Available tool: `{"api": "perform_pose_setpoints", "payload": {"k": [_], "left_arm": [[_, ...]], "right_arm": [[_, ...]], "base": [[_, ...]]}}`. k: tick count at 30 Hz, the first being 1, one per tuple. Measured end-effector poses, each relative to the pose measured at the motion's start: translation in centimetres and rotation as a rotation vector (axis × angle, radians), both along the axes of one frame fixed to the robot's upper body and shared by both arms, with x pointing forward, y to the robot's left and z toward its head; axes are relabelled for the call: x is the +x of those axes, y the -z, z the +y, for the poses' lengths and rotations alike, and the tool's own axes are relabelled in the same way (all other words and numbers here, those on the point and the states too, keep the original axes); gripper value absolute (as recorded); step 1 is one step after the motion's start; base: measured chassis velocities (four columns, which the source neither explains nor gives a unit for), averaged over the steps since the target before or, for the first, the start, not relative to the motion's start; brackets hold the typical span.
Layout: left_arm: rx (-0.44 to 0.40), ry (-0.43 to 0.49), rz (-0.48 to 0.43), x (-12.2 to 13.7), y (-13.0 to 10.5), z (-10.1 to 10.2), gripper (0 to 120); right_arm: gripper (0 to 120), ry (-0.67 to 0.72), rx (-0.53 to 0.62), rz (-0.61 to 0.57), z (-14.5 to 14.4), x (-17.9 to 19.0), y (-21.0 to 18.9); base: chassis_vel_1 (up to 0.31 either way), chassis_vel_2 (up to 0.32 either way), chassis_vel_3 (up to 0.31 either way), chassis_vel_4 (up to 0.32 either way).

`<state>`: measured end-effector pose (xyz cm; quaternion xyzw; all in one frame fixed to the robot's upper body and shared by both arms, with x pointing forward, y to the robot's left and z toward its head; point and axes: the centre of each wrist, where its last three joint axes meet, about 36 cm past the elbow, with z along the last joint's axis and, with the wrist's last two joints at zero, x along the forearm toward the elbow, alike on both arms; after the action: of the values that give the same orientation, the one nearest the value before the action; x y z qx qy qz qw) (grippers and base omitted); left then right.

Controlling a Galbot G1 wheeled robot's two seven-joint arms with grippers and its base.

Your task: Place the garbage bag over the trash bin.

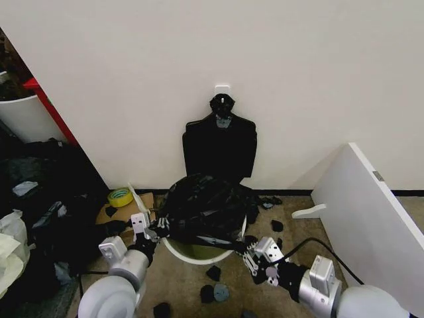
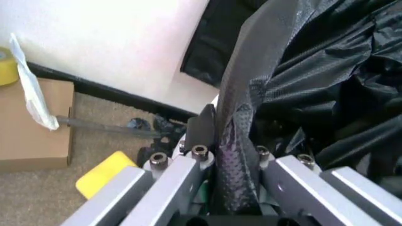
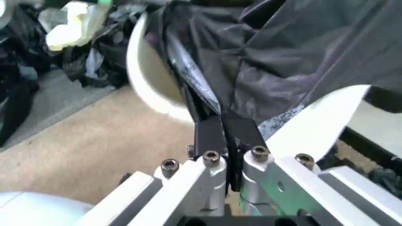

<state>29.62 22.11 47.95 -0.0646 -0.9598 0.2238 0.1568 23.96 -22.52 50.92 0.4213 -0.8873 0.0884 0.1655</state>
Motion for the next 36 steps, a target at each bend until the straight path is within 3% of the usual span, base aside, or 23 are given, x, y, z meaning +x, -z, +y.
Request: {"api": "perform_pose_setpoints", "payload": {"k": [8,27,36], "left_arm": [[-0.018,-0.026,0.013,0.2,-0.8,-0.6,2],[-0.111,-0.062,0.165,-0.2,-2.3,-2.7,2],[-0.166,-0.087,0.215,0.2,-2.5,-2.7,2]], "right_arm": [[0,-0.081,-0.001,-0.016,1.9,-3.1,1.3],[0,-0.067,-0.032,-0.103,4.4,-2.9,5.5],[0,-0.038,-0.153,-0.109,5.3,-2.5,9.7]], "base": [[0.0,0.0,0.0,0.0],[0.0,0.0,0.0,0.0],[0.0,0.0,0.0,0.0]]}}
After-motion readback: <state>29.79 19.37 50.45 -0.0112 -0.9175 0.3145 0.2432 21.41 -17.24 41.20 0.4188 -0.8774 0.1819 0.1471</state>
